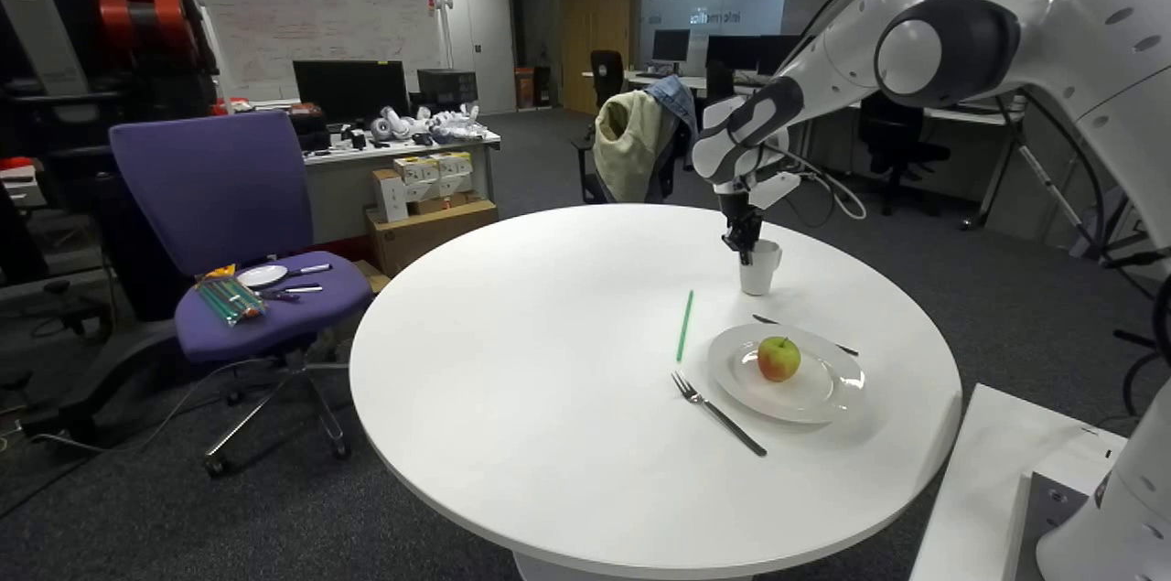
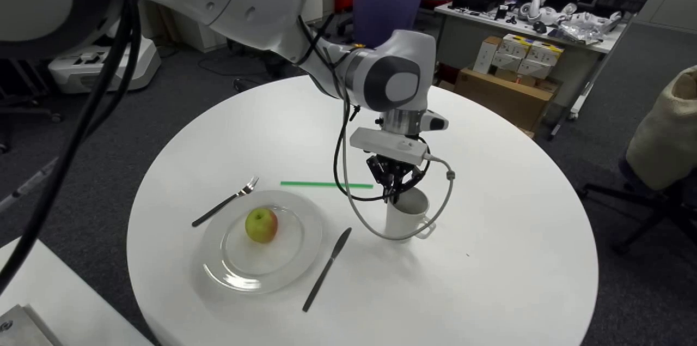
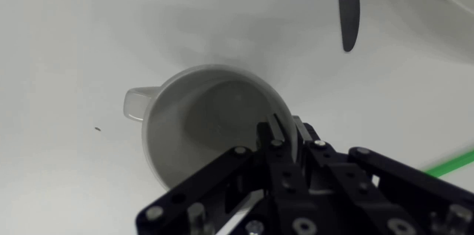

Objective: Move the mug forward

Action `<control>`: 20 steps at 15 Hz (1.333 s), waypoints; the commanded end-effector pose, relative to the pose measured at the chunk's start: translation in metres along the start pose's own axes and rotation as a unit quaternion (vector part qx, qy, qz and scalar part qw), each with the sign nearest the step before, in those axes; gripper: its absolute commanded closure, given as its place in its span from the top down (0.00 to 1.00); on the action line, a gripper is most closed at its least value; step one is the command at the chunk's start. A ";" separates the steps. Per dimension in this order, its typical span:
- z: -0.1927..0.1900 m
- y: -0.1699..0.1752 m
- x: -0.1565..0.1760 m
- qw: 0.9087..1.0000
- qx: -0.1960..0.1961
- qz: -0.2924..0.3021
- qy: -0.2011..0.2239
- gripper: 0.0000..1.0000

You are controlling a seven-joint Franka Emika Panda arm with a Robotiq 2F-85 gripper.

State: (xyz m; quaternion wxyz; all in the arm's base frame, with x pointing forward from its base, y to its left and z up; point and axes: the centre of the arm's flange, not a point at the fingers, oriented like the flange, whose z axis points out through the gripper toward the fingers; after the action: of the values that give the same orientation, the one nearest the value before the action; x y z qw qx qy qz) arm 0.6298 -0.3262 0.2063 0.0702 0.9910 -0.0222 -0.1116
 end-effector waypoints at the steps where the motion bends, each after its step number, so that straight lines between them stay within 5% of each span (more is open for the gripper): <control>1: -0.010 -0.009 -0.007 0.998 -0.023 -0.055 0.002 0.02; 11: -0.011 -0.017 -0.014 0.990 0.003 -0.142 -0.004 0.02; 20: -0.009 -0.020 -0.031 0.990 -0.005 -0.138 0.016 0.02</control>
State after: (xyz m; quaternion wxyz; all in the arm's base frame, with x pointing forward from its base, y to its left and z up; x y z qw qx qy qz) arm 0.6310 -0.3121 0.2064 0.0677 0.9845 0.1089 -0.1196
